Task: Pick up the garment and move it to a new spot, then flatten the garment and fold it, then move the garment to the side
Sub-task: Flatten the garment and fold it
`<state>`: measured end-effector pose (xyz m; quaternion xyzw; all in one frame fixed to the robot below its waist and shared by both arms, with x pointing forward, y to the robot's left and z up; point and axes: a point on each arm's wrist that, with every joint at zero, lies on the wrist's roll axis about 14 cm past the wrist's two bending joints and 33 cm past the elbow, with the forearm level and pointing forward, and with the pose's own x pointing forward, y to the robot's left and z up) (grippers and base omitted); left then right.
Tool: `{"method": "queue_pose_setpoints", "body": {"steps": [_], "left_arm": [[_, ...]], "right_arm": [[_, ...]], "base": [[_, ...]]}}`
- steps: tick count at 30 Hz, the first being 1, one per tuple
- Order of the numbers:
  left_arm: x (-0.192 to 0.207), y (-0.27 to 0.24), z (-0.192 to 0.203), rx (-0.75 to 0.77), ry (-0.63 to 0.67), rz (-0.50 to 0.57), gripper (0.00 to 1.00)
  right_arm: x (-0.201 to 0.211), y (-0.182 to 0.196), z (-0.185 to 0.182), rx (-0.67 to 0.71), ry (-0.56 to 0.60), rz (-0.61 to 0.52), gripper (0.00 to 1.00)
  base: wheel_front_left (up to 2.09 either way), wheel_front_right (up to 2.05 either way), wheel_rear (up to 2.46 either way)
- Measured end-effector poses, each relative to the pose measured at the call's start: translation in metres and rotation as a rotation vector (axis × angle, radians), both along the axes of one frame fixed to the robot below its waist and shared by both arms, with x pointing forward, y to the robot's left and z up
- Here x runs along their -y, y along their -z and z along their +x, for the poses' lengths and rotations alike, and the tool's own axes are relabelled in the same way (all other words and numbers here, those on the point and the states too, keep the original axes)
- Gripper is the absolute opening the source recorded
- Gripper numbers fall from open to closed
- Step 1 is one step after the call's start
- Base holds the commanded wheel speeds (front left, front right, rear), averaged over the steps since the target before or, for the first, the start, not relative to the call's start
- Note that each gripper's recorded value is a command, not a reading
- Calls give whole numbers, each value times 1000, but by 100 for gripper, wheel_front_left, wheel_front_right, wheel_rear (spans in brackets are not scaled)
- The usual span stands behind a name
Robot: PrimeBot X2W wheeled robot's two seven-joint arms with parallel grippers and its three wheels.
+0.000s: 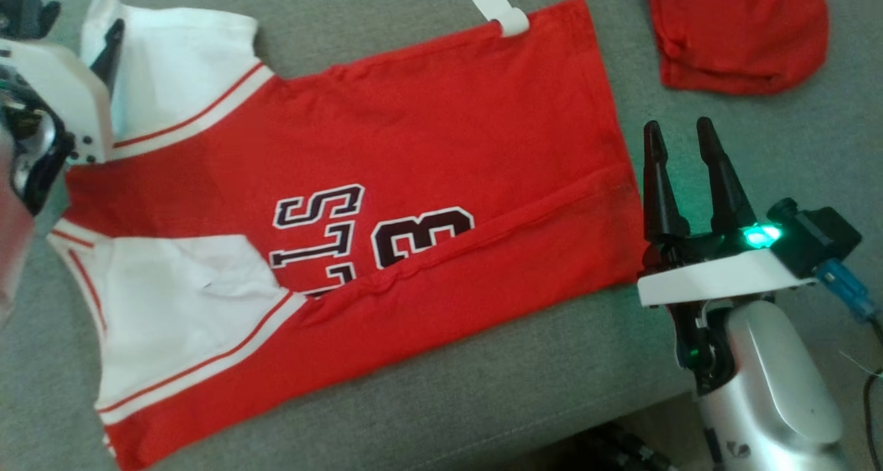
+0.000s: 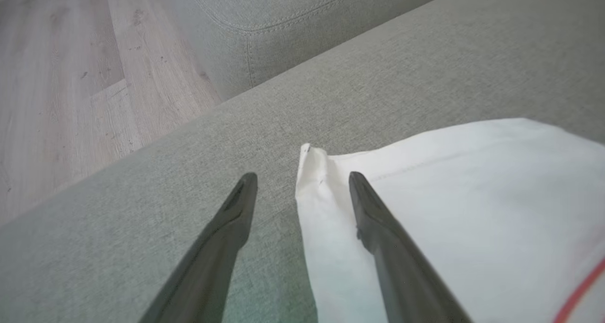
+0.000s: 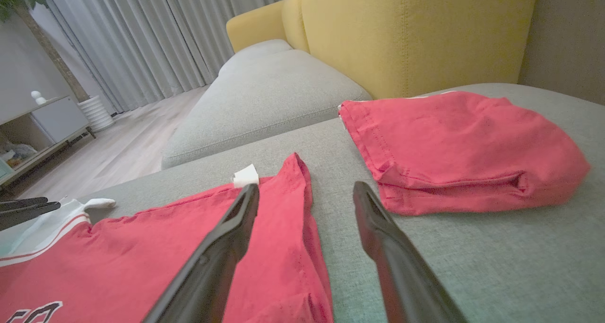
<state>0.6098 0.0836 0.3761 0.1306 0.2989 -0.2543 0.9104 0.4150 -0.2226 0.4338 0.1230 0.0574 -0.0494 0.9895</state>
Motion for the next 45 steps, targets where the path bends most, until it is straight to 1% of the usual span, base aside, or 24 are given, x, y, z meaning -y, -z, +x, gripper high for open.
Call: {"method": "queue_pose_setpoints", "body": {"steps": [4,10,11,12,13,16,20,26,29,32,36,40,42,45], "left_arm": [[0,18,3,-40,-3,23,100],[1,22,8,-66,-10,31,100],[1,22,9,-75,-11,31,49],[2,23,7,-86,-9,32,21],[4,25,5,-98,-5,31,0],[11,23,0,-112,11,10,0],[6,13,0,-79,1,-7,0],[9,-29,3,92,7,-89,0],[14,-55,1,177,15,-144,0],[14,-79,-5,255,27,-174,0],[11,-105,-17,346,46,-200,0],[2,-108,-41,373,38,-212,0],[-1,-106,-55,372,28,-226,0],[-3,-108,-72,379,26,-240,0]], "right_arm": [[6,4,-2,-14,19,-2,100],[9,6,-3,-20,27,-7,100],[10,6,-3,-21,28,-7,100],[10,6,-3,-21,29,-6,100],[10,6,-3,-21,30,-6,100],[11,5,-2,-16,32,-5,100],[12,1,-1,-2,35,-6,100],[12,-14,6,43,27,-33,100],[9,-19,10,57,11,-62,100],[7,-24,16,67,-2,-91,100],[6,-34,31,64,-17,-120,100],[-1,-48,52,55,-47,-147,100],[-7,-49,61,29,-69,-155,100],[-14,-40,71,-51,-105,-176,100]], "base": [[0,0,0],[0,0,0],[0,0,0],[0,0,0],[0,0,0],[0,0,0],[0,0,0],[0,0,0],[0,0,0],[0,0,0],[0,0,0],[0,0,0],[0,0,0],[0,0,0]]}}
